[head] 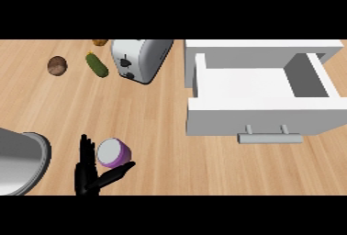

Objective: Pick up the can, place it into the drawer and close the drawer

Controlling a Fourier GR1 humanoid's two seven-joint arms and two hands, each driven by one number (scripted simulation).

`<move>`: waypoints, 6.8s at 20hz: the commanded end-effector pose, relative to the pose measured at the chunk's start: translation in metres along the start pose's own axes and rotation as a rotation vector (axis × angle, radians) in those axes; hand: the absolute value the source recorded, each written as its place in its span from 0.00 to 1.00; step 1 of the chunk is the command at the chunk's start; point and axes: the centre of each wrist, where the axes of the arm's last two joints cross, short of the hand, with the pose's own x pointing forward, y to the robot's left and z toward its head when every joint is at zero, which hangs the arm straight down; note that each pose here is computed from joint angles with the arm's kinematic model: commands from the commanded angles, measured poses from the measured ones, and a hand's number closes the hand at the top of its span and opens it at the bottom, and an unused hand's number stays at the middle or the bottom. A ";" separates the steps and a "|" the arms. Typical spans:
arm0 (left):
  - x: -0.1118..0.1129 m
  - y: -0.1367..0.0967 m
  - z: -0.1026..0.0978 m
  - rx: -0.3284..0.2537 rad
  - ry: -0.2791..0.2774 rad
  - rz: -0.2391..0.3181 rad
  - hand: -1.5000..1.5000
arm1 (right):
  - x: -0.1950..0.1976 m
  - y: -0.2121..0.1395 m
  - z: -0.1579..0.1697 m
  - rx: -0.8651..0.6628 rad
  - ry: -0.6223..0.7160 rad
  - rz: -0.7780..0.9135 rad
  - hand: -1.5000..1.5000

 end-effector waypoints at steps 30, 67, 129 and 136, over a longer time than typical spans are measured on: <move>0.053 -0.078 -0.110 -0.444 -0.114 0.163 1.00 | 0.003 -0.001 -0.007 -0.016 -0.049 0.028 0.00; 0.379 -0.275 -0.067 -0.668 -0.255 0.011 1.00 | 0.011 0.007 -0.026 -0.061 -0.052 0.046 0.00; 0.417 -0.316 -0.065 -0.465 -0.257 0.008 0.00 | -0.076 0.102 -0.138 0.275 -0.246 1.001 0.00; 0.431 -0.292 -0.091 -0.437 -0.262 0.037 0.00 | -0.100 0.138 -0.171 0.264 -0.286 1.069 0.00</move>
